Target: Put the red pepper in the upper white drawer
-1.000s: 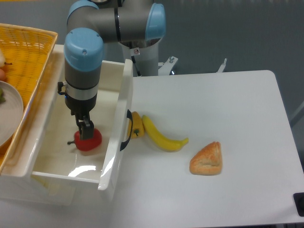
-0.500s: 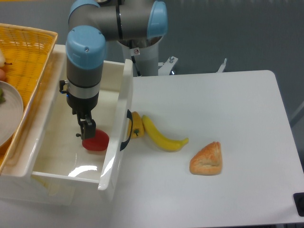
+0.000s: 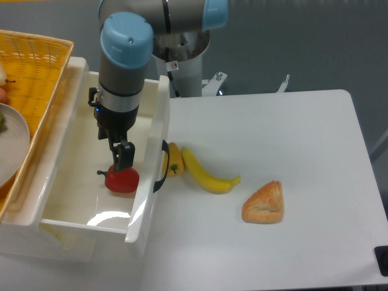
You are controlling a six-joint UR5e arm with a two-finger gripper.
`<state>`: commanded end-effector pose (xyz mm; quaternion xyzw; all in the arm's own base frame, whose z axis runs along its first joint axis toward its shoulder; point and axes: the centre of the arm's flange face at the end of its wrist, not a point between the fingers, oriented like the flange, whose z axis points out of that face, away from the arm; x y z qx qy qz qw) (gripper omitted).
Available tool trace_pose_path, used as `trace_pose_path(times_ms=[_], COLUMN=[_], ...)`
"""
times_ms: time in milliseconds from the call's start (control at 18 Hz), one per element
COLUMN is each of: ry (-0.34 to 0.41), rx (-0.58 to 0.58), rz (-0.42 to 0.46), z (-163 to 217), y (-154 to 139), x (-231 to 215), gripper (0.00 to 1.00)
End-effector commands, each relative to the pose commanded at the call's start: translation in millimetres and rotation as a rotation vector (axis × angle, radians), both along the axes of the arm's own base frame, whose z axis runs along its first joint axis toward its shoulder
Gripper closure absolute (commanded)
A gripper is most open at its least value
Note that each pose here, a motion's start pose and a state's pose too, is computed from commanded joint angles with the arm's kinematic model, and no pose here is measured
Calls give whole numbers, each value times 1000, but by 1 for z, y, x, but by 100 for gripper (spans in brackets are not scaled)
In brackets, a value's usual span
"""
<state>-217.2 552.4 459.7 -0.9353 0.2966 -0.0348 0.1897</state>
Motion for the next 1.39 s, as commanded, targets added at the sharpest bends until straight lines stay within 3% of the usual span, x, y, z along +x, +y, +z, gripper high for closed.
trace_pose_path(times_ms=[611,1167,1389], ry=[-31,-35,13], rx=[16,0,-12], rz=[68,342,368], z=[11,26,28], y=[-29,-84,-91], x=[-23,-87,-101], gripper=[0,0,0])
